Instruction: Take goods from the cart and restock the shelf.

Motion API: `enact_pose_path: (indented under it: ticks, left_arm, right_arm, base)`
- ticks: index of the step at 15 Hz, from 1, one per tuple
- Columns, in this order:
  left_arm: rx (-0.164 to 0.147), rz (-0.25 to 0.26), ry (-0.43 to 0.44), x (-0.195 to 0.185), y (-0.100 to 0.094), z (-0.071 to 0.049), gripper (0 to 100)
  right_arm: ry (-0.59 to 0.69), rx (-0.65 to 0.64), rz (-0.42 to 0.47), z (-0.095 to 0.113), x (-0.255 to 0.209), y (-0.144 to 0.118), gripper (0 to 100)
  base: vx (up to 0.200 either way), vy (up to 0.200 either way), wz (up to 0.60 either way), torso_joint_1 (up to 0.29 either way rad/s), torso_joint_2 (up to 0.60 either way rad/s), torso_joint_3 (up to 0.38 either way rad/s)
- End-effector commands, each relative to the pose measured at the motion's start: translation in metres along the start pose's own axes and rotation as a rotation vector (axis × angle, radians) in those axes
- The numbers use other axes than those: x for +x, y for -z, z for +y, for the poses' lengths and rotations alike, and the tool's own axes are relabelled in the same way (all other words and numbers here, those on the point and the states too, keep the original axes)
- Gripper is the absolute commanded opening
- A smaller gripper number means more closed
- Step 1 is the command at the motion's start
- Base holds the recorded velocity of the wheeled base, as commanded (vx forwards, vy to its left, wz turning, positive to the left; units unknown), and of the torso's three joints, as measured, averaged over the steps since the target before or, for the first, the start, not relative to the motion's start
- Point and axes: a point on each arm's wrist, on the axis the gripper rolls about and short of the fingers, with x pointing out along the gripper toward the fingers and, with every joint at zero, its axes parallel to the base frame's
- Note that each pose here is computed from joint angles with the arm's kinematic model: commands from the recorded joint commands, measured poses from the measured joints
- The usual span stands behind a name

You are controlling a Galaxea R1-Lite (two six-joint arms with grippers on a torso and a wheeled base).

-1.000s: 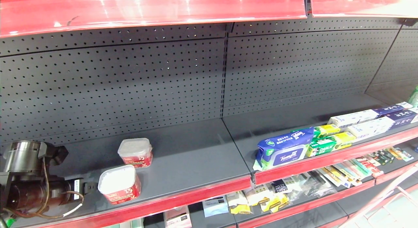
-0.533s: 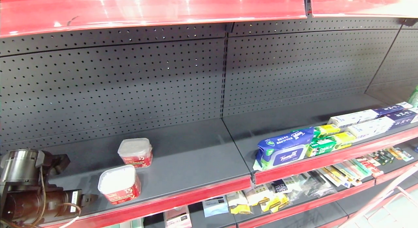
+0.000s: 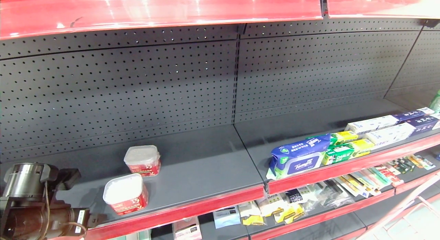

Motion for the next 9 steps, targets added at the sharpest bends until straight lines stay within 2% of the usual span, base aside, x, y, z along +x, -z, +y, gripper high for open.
enact_pose_path:
  ticks: [1,4,7,9]
  left_arm:
    - [0.032,0.004,0.008,0.0005,0.0008,-0.0004,100]
    - [0.081,0.008,0.009,0.0013,0.0007,-0.0007,100]
    - [0.098,0.013,0.033,0.0035,-0.0002,-0.0027,100]
    - [0.098,0.016,0.052,0.0041,0.0004,-0.0032,100]
  right_arm:
    - [-0.001,0.0,0.001,0.0,0.0001,-0.0001,100]
    - [-0.001,0.0,0.001,0.0,0.0001,-0.0001,100]
    - [-0.001,0.0,0.001,0.0,0.0001,-0.0001,100]
    - [-0.001,0.0,0.001,0.0,0.0001,-0.0001,100]
  base:
    - [0.0,0.0,0.0,0.0,0.0,0.0]
    - [0.0,0.0,0.0,0.0,0.0,0.0]
    - [0.0,0.0,0.0,0.0,0.0,0.0]
    - [0.0,0.0,0.0,0.0,0.0,0.0]
